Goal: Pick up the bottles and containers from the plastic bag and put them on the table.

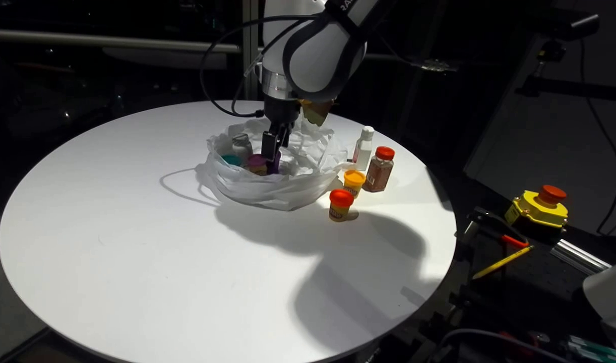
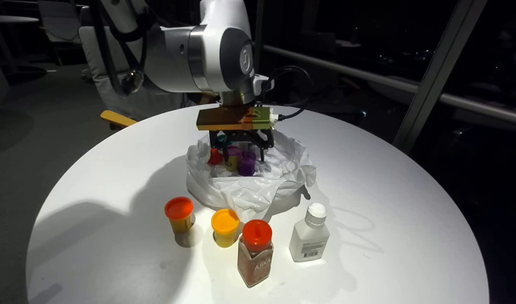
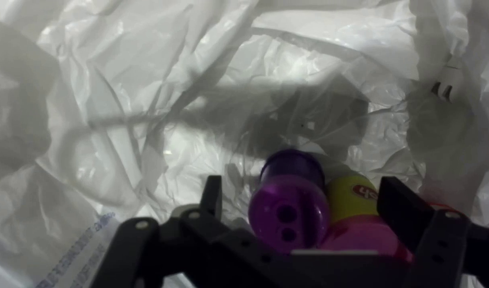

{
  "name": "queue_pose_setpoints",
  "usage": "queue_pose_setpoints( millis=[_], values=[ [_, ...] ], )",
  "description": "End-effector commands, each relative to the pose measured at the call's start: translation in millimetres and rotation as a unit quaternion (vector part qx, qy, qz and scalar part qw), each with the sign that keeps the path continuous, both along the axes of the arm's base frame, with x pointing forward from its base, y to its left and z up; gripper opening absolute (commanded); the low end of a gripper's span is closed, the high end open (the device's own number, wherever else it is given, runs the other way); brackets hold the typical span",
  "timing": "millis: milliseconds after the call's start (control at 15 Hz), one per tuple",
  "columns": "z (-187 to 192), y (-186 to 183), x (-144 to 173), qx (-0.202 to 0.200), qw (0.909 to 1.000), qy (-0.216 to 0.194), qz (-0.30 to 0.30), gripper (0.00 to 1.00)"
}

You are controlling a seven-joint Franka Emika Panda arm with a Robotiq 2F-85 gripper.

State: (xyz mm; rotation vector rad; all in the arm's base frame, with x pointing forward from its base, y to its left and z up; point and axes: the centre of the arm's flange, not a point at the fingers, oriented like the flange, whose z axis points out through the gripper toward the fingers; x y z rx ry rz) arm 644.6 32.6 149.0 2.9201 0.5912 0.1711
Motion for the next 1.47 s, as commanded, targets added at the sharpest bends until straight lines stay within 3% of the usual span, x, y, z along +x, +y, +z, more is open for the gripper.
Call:
queue_pose_setpoints(
  millis=[0,400,467,533,933,1400],
  values=[
    [-2.4,-4.7,8.3,0.006,0.9999,-0.007,0.009,1.00],
    [-4.6,-1.1,12.2,0.004,0.9997,-0.013,0.018,1.00],
    [-4.8,-1.1,13.1,0.004,0.9997,-0.012,0.019,0.75],
    [-6.0,-1.4,14.1,0.003,0.9997,-0.012,0.021,0.75],
    [-7.2,-0.1,19.8,0.000,0.9995,-0.018,0.024,0.27],
    [24.2,-0.2,15.6,-0.006,0.9997,-0.025,0.004,0.25]
  ],
)
